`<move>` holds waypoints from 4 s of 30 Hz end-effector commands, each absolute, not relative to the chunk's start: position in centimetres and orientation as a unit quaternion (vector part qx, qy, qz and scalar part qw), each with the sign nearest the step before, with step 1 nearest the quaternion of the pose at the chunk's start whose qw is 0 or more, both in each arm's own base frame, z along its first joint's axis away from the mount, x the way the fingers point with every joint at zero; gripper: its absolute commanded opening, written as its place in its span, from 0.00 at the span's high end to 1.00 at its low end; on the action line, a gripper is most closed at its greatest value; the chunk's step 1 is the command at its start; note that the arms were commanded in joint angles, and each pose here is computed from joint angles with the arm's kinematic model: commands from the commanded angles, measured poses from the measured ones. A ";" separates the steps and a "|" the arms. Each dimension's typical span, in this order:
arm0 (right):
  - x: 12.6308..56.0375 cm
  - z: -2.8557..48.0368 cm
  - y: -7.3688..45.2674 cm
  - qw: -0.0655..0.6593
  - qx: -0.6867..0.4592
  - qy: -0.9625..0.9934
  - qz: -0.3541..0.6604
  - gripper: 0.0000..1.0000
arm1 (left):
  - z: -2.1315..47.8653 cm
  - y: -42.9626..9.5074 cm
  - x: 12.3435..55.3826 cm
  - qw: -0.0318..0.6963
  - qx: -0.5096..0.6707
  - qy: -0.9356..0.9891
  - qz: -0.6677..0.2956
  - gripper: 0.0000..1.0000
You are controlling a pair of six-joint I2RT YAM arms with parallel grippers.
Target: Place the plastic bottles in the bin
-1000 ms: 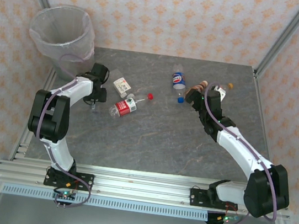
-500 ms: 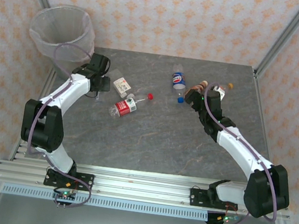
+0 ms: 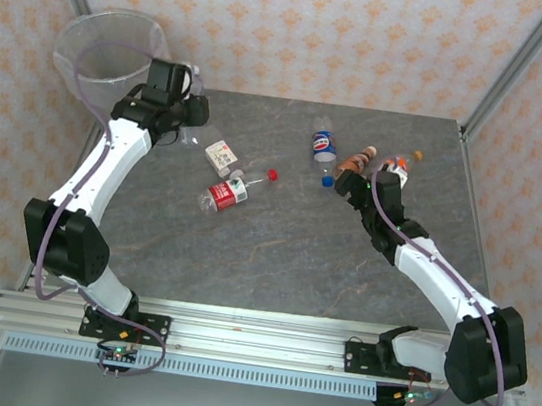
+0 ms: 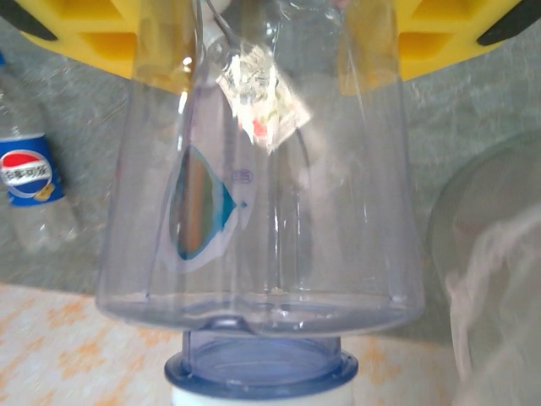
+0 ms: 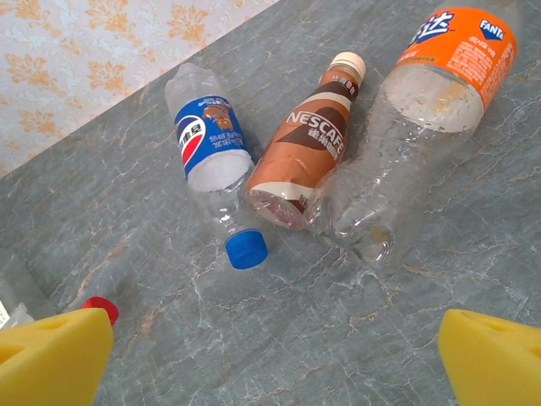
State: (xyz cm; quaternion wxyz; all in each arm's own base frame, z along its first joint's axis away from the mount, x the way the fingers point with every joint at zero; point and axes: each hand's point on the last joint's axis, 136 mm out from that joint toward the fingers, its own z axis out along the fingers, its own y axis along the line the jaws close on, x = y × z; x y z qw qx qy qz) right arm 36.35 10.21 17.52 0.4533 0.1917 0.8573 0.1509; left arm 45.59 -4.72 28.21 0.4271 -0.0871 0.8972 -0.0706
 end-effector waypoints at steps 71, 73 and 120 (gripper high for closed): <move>34.3 19.0 7.1 0.504 0.222 0.826 0.123 0.01 | 37.4 21.8 55.1 0.494 -0.284 0.772 0.283 0.10; 34.3 19.0 7.1 0.504 0.221 0.826 0.123 0.01 | 37.6 21.8 54.9 0.496 -0.286 0.771 0.280 0.06; 37.3 13.1 3.7 0.383 0.279 0.879 0.055 0.01 | 37.9 -4.3 50.1 0.559 -0.126 0.813 -0.099 0.00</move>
